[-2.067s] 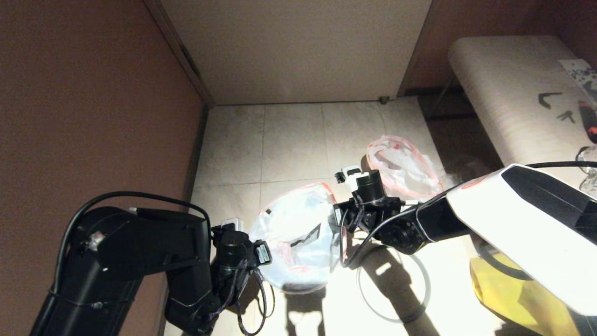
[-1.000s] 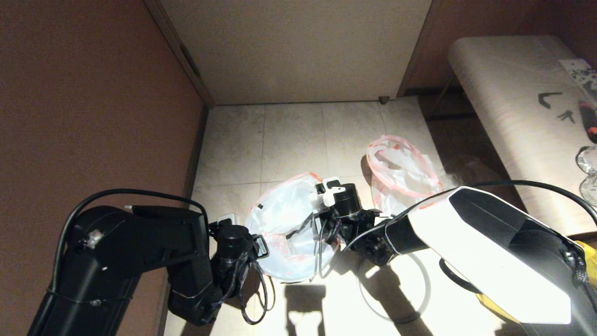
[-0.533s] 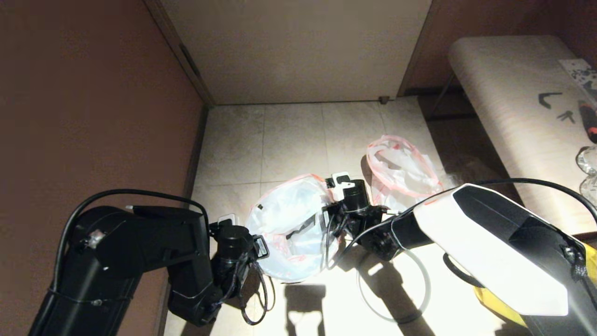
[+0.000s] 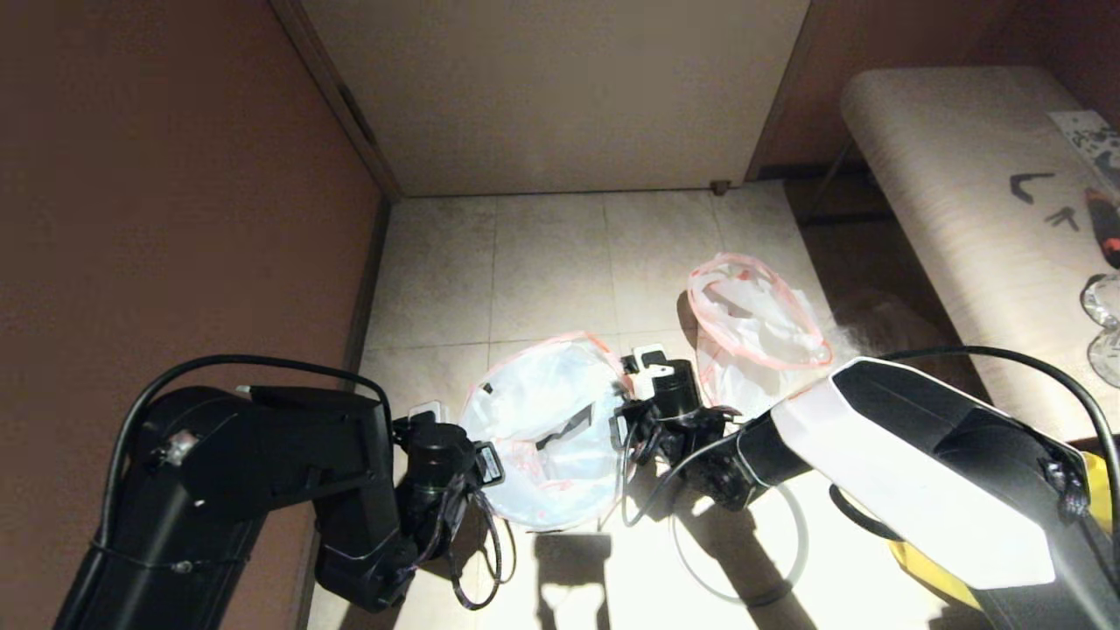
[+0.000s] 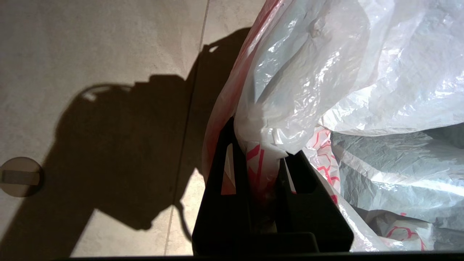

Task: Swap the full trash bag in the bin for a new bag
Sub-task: Put the new garbage bag on the trash can

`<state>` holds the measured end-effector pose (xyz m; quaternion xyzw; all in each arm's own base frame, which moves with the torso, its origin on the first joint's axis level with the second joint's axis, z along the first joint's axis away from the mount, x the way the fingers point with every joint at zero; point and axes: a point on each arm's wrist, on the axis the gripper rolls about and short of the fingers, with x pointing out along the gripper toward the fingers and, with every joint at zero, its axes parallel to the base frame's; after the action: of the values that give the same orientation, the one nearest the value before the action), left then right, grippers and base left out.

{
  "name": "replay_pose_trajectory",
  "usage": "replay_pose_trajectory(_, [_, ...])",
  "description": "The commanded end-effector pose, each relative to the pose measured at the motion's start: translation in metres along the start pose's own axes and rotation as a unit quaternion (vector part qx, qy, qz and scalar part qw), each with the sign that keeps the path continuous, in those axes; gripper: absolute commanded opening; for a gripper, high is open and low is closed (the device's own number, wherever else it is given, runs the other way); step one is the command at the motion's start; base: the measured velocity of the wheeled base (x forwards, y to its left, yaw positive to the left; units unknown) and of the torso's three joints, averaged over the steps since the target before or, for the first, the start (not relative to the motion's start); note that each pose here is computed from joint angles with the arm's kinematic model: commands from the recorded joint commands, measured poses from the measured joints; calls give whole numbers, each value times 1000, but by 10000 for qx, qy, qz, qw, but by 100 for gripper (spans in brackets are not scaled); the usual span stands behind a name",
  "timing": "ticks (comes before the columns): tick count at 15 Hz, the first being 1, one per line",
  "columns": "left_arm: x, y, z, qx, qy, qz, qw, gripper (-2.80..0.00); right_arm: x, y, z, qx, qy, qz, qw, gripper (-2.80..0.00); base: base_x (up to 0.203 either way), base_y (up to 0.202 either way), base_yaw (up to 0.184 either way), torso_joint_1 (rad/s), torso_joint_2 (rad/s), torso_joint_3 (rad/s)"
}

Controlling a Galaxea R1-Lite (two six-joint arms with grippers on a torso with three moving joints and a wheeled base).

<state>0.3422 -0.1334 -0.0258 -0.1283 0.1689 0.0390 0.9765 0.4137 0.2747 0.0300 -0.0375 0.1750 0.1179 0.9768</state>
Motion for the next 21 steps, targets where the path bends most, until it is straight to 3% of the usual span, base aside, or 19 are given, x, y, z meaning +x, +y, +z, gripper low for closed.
replay_pose_trajectory(1, [0, 0, 0, -21, -21, -1, 10000, -280, 5, -3, -11, -9, 68, -46, 10000, -280, 0, 0, 0, 0, 0, 0])
replay_pose_trajectory(3, [0, 0, 0, -12, -1, 8, 10000, -280, 0, -7, -13, -18, 149, -74, 9999, -280, 0, 0, 0, 0, 0, 0])
replay_pose_trajectory(6, [1, 0, 0, 4, 33, 23, 10000, -280, 4, -9, -41, -127, 429, -106, 9989, -280, 0, 0, 0, 0, 0, 0])
replay_pose_trajectory(8, [0, 0, -1, 24, 72, 34, 10000, -280, 8, -11, -45, -123, 347, -124, 9992, -280, 0, 0, 0, 0, 0, 0])
replay_pose_trajectory(10, [-1, -1, -2, 69, 156, 46, 9998, -280, 12, -19, -33, -39, 183, -197, 9996, -280, 0, 0, 0, 0, 0, 0])
replay_pose_trajectory(16, [-3, -3, -4, 107, 200, 26, 9997, -280, -27, -28, 50, 459, -657, -18, 9968, -280, 0, 0, 0, 0, 0, 0])
replay_pose_trajectory(21, [-8, -5, -7, 160, 286, -62, 9994, -280, -29, -17, 68, 521, -671, 475, 9953, -280, 0, 0, 0, 0, 0, 0])
